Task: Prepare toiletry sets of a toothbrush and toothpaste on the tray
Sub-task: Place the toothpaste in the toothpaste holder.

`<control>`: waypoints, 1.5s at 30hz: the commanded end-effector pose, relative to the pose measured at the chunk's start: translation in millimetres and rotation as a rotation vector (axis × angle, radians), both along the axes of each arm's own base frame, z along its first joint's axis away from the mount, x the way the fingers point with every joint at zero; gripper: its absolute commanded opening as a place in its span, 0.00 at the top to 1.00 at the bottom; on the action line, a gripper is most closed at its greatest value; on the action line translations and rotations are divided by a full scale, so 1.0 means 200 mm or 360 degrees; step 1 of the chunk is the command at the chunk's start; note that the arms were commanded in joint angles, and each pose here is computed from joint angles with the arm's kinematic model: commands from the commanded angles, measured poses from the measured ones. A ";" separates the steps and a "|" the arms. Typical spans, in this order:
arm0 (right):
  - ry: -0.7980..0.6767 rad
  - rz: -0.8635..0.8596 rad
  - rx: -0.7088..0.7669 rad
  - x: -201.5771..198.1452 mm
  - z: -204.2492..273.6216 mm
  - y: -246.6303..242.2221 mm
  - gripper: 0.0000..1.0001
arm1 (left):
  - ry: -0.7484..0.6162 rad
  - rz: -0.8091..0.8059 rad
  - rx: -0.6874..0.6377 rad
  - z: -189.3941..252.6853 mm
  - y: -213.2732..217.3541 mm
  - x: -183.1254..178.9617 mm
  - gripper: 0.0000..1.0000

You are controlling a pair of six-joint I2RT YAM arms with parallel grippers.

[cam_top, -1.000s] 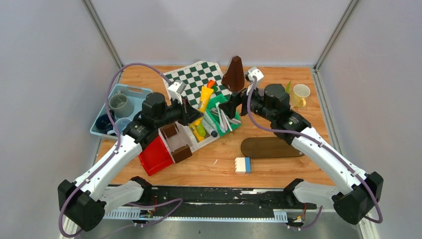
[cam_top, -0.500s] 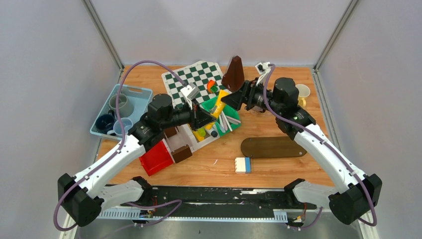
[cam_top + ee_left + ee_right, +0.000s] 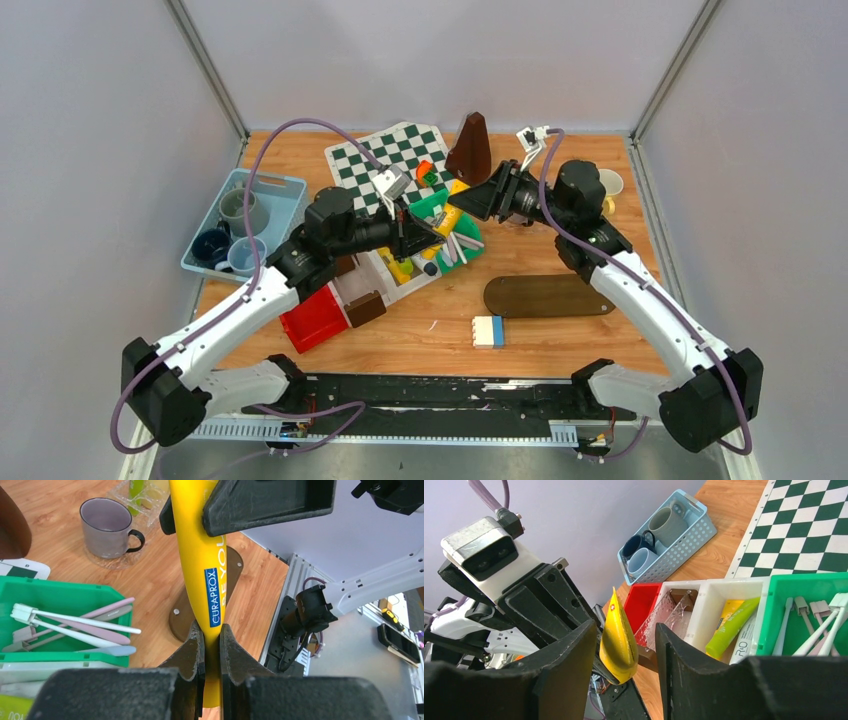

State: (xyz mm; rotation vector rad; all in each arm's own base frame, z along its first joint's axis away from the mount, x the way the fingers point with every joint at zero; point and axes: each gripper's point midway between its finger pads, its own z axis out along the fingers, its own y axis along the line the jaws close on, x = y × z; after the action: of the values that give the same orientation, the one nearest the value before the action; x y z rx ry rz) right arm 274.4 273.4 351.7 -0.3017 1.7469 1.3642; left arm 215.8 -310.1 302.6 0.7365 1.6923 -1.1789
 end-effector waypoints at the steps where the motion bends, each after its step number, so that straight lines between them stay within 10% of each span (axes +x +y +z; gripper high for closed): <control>1: -0.0082 0.0047 0.0104 -0.05 0.11 -0.02 0.56 | -0.0178 -0.0023 -0.0162 0.23 -0.03 0.01 0.90; 12: -0.0179 -0.0043 0.0107 -0.02 0.14 -0.11 1.00 | -0.0128 0.0050 -0.0037 0.11 -0.01 0.04 0.65; 18: -0.0323 -0.0171 0.0065 0.01 0.18 -0.20 1.00 | -0.0133 0.0213 0.0059 0.08 0.06 0.11 0.26; 25: -0.0520 -0.0463 -0.0071 0.10 0.22 -0.36 1.00 | -0.0238 0.0496 0.0211 0.16 0.21 0.20 0.02; 45: -0.0592 -0.1664 -0.0631 0.62 0.20 -1.05 1.00 | -0.0432 0.1962 0.0758 0.31 1.30 0.53 0.00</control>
State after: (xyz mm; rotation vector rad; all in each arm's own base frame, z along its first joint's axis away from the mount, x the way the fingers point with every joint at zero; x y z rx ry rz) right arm 380.1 107.9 360.8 0.0206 1.5799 0.3943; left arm 326.1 -93.2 368.1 0.1051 1.7603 -0.0369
